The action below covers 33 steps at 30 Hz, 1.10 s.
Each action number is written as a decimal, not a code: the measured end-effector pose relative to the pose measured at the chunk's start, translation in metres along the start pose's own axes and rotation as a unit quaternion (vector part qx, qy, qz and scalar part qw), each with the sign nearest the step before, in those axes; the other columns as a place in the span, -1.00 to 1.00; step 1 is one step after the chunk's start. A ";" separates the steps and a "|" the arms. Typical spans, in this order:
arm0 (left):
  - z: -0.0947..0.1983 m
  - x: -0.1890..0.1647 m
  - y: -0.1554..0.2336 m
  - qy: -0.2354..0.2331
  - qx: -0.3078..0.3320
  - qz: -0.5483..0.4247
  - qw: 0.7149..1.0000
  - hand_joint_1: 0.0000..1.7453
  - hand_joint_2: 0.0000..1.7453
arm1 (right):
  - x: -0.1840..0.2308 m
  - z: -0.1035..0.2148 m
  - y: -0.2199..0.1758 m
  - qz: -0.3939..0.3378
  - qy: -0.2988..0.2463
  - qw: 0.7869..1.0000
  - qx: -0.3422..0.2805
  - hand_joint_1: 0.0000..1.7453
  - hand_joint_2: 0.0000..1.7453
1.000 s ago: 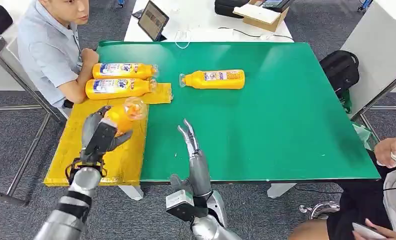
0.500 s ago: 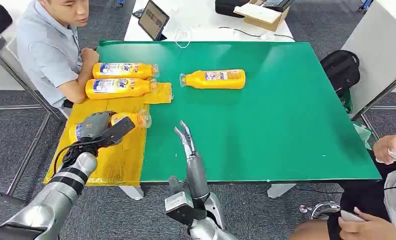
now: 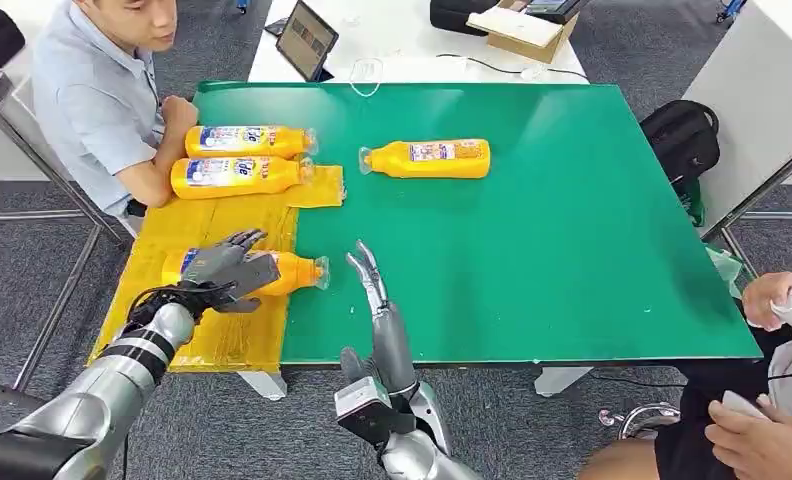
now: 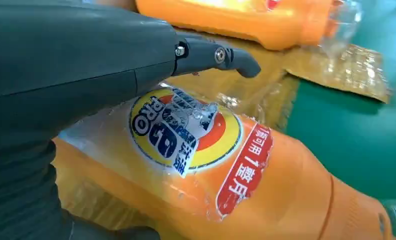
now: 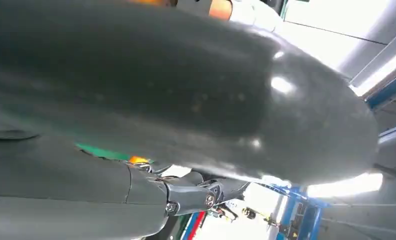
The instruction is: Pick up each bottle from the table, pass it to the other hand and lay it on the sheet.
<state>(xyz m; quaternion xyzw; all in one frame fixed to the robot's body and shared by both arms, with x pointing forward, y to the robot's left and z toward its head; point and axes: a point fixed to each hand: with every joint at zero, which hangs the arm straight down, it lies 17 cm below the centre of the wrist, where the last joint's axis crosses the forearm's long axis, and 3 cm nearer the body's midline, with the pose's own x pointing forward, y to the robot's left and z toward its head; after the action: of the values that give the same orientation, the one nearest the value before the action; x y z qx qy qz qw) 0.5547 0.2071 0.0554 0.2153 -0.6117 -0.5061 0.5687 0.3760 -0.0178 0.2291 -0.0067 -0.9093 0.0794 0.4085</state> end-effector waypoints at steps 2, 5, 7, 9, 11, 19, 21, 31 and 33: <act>0.000 0.001 -0.001 -0.004 -0.001 0.001 1.000 -1.00 1.00 | 0.000 0.000 0.000 0.000 0.000 1.000 0.000 -1.00 -1.00; 0.001 0.003 -0.003 -0.013 -0.007 0.003 1.000 -1.00 1.00 | 0.000 0.000 0.000 -0.002 0.000 1.000 0.002 -1.00 -1.00; 0.003 0.009 -0.007 -0.028 -0.014 0.008 0.999 -1.00 1.00 | 0.000 -0.001 0.000 -0.004 0.000 1.000 0.002 -1.00 -1.00; 0.005 0.015 -0.008 -0.045 -0.010 0.022 0.999 -1.00 1.00 | 0.000 -0.002 0.000 -0.005 -0.001 1.000 0.003 -1.00 -1.00; 0.007 0.025 -0.007 -0.063 0.005 0.051 0.997 -1.00 1.00 | 0.000 -0.003 -0.001 -0.005 -0.001 1.000 0.002 -1.00 -1.00; 0.013 0.072 0.027 -0.125 0.097 0.194 0.968 -1.00 1.00 | -0.001 -0.002 -0.004 0.005 -0.003 1.000 -0.002 -1.00 -1.00; 0.014 0.076 0.032 -0.129 0.106 0.200 0.965 -1.00 1.00 | -0.002 -0.002 -0.004 0.006 -0.003 1.000 -0.002 -1.00 -1.00; 0.051 0.096 0.121 -0.169 0.288 0.438 0.835 -1.00 1.00 | 0.019 -0.001 -0.007 0.071 -0.062 0.995 0.013 -1.00 1.00; 0.068 0.088 0.130 -0.157 0.333 0.410 0.834 -1.00 1.00 | 0.016 0.007 -0.006 0.123 -0.079 0.988 0.037 -1.00 1.00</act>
<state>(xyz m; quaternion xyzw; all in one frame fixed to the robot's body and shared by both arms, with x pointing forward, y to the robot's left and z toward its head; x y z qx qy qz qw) 0.5097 0.2098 0.2205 0.0387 -0.8565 -0.0192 0.5143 0.3602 -0.0239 0.2376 -0.0976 -0.9275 0.1630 0.3221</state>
